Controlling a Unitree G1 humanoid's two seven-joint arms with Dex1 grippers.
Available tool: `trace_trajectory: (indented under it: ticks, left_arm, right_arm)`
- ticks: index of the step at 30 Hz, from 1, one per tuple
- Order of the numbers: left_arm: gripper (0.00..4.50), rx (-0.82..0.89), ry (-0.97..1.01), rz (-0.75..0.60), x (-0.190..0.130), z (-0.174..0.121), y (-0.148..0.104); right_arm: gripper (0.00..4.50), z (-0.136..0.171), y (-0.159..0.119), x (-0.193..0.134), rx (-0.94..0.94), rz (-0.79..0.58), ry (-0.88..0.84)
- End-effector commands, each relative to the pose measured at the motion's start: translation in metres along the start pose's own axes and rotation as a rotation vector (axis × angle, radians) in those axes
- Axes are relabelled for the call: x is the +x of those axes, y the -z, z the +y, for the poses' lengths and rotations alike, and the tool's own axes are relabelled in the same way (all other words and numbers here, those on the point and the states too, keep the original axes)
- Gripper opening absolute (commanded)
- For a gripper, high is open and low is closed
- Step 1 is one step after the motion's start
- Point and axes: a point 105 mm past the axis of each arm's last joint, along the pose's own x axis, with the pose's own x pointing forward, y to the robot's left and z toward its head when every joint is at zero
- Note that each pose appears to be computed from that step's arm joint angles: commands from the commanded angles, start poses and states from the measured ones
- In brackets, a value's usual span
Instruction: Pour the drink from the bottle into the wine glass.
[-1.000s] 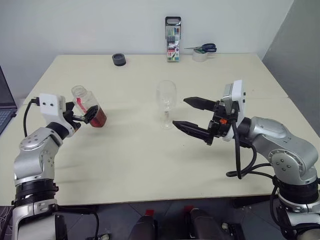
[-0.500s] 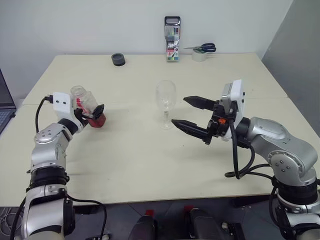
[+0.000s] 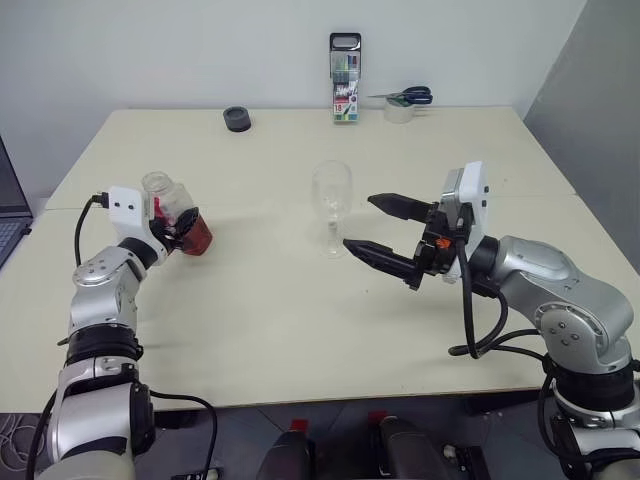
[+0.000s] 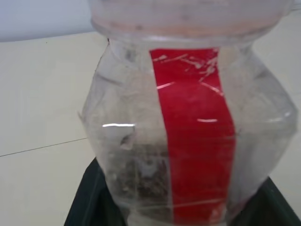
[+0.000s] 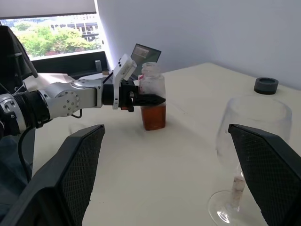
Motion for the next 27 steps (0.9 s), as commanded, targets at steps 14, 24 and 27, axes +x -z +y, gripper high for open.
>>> trace_trajectory:
  ticks: [14,24,27]
  left_arm:
    - [1.79,0.357,0.202,-0.166,0.043,-0.06,-0.107]
    - [1.79,0.796,0.312,-0.242,0.064,-0.104,-0.15]
    - [1.79,0.849,0.332,-0.271,0.066,-0.11,-0.16]
  right_arm:
    - [4.5,-0.022,-0.005,-0.015,-0.232,-0.092,0.206]
    - [4.5,-0.044,-0.006,-0.025,-0.287,-0.16,0.341]
    - [4.5,-0.042,-0.007,-0.022,-0.288,-0.171,0.342]
